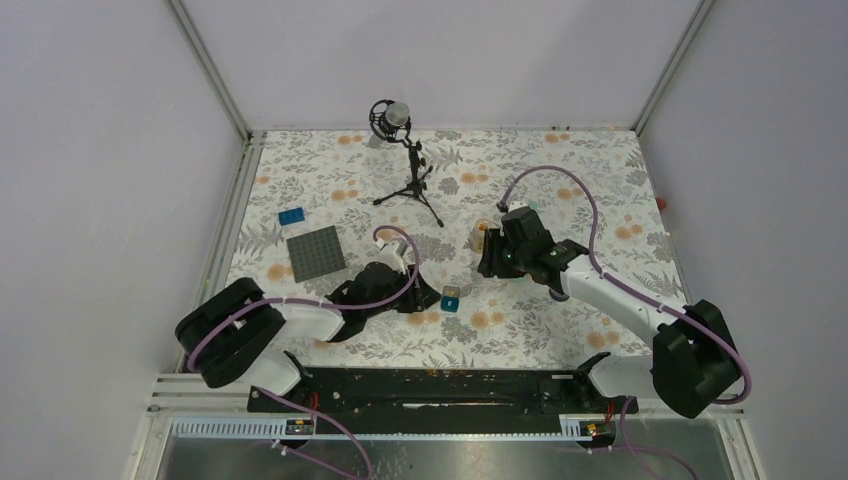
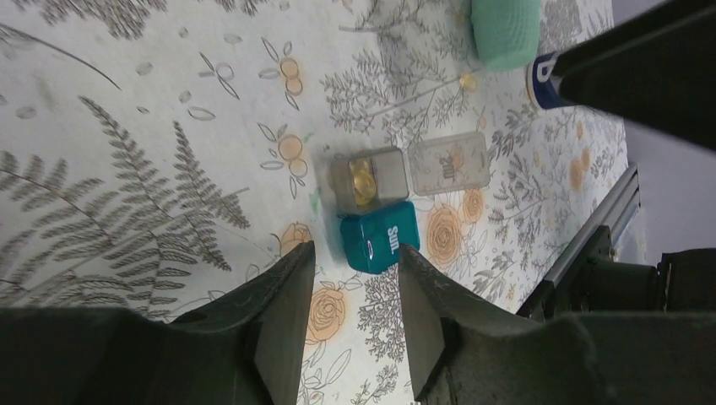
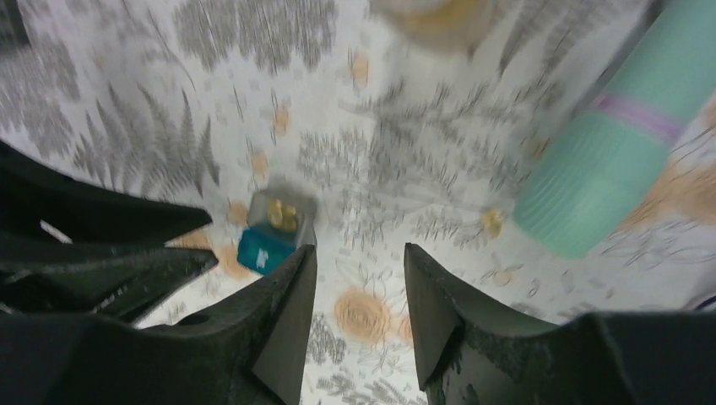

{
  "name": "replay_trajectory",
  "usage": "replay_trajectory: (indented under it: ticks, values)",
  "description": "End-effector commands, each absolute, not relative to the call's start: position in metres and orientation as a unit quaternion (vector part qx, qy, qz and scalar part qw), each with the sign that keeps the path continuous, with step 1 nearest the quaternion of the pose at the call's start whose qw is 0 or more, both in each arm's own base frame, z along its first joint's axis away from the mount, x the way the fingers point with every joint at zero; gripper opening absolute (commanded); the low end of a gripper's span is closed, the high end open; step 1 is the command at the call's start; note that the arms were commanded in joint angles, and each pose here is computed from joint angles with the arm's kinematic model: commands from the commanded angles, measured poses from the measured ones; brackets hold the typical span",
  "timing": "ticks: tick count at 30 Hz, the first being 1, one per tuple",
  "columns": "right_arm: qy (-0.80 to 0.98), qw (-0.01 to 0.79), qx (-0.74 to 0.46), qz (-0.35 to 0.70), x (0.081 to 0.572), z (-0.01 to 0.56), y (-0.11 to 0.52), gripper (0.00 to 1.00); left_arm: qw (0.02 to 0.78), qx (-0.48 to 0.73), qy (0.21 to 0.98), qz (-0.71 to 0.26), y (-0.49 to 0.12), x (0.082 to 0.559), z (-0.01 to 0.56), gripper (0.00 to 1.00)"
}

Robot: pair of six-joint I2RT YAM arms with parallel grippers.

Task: Sort the pills into containers

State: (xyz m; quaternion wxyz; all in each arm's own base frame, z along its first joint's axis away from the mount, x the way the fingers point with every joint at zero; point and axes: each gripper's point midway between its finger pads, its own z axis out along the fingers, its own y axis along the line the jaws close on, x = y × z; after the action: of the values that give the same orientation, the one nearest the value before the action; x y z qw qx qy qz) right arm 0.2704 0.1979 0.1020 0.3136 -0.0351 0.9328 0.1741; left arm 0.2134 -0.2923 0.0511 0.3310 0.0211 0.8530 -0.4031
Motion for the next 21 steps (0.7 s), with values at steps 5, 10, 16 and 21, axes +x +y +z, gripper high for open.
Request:
replay_trajectory:
  ticks: [5,10,16,21]
  values:
    - [0.925,0.245,-0.021,0.29,0.237,0.085,0.23,0.45,0.33,0.02,0.821,-0.465,-0.325,0.213,0.071,0.41]
    - [0.926,0.231,-0.009,0.299,0.237,0.076,0.235,0.41,0.326,0.02,0.821,-0.469,-0.329,0.213,0.067,0.41]
    - [0.924,0.223,-0.009,0.311,0.24,0.073,0.242,0.4,0.321,0.025,0.828,-0.46,-0.329,0.212,0.059,0.41]
    - [0.924,0.211,-0.008,0.318,0.239,0.071,0.247,0.39,0.316,0.035,0.835,-0.449,-0.331,0.211,0.053,0.41]
